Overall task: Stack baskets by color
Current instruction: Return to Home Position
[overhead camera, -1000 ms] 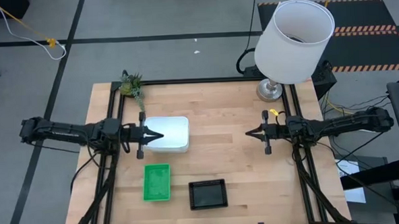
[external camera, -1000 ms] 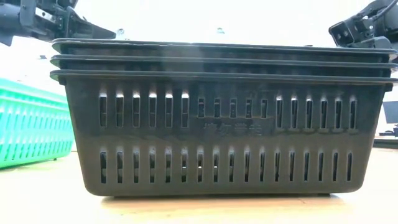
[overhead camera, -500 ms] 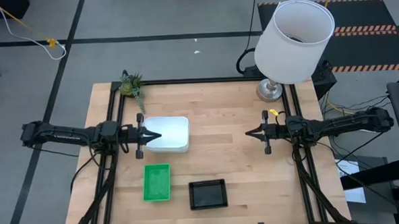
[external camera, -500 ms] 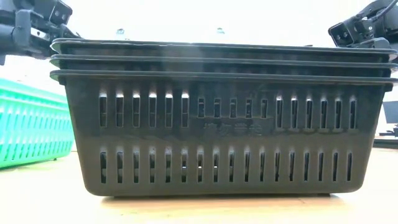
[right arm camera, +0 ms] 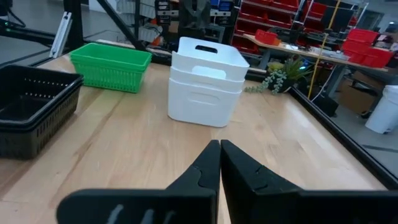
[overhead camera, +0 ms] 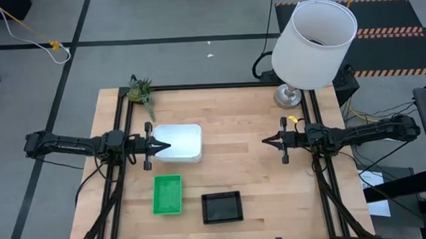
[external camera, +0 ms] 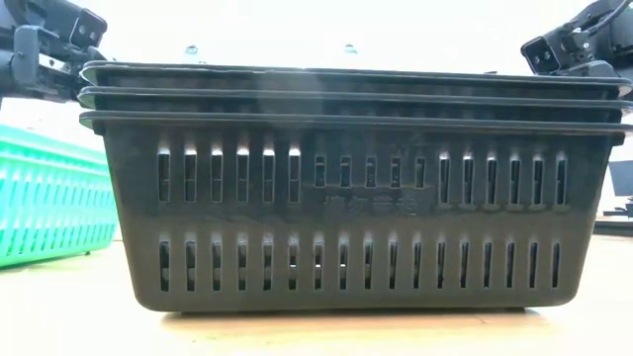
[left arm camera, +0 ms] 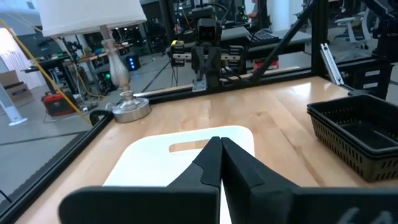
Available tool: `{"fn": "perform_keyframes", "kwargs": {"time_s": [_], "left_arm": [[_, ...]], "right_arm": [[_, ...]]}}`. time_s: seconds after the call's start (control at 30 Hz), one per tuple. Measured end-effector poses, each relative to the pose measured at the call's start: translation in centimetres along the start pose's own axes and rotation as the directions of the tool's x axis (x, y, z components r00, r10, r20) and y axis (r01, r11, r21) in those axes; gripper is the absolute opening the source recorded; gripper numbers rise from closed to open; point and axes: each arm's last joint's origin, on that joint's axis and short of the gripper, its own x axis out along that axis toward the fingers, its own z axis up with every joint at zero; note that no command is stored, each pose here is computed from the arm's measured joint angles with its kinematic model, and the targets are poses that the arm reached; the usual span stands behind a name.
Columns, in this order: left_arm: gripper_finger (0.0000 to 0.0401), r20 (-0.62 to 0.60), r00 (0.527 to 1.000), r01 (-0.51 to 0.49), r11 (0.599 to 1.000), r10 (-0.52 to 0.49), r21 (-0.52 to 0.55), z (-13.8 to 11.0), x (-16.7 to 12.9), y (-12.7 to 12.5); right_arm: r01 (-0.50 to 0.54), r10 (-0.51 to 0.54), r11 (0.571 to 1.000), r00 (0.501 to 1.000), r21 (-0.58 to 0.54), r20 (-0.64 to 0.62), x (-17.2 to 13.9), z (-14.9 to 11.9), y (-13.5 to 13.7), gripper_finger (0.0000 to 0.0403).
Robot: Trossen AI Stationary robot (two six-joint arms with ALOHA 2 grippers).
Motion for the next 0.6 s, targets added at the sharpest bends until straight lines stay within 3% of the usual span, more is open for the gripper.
{"fn": "perform_keyframes", "kwargs": {"time_s": [0.6], "left_arm": [[0.0011,-0.005,1.0,0.002,1.0,-0.002,0.001,0.0,-0.1,0.0]], "right_arm": [[0.013,-0.012,1.0,0.997,-0.012,0.072,-1.9,0.7,-0.2,0.0006]]}}
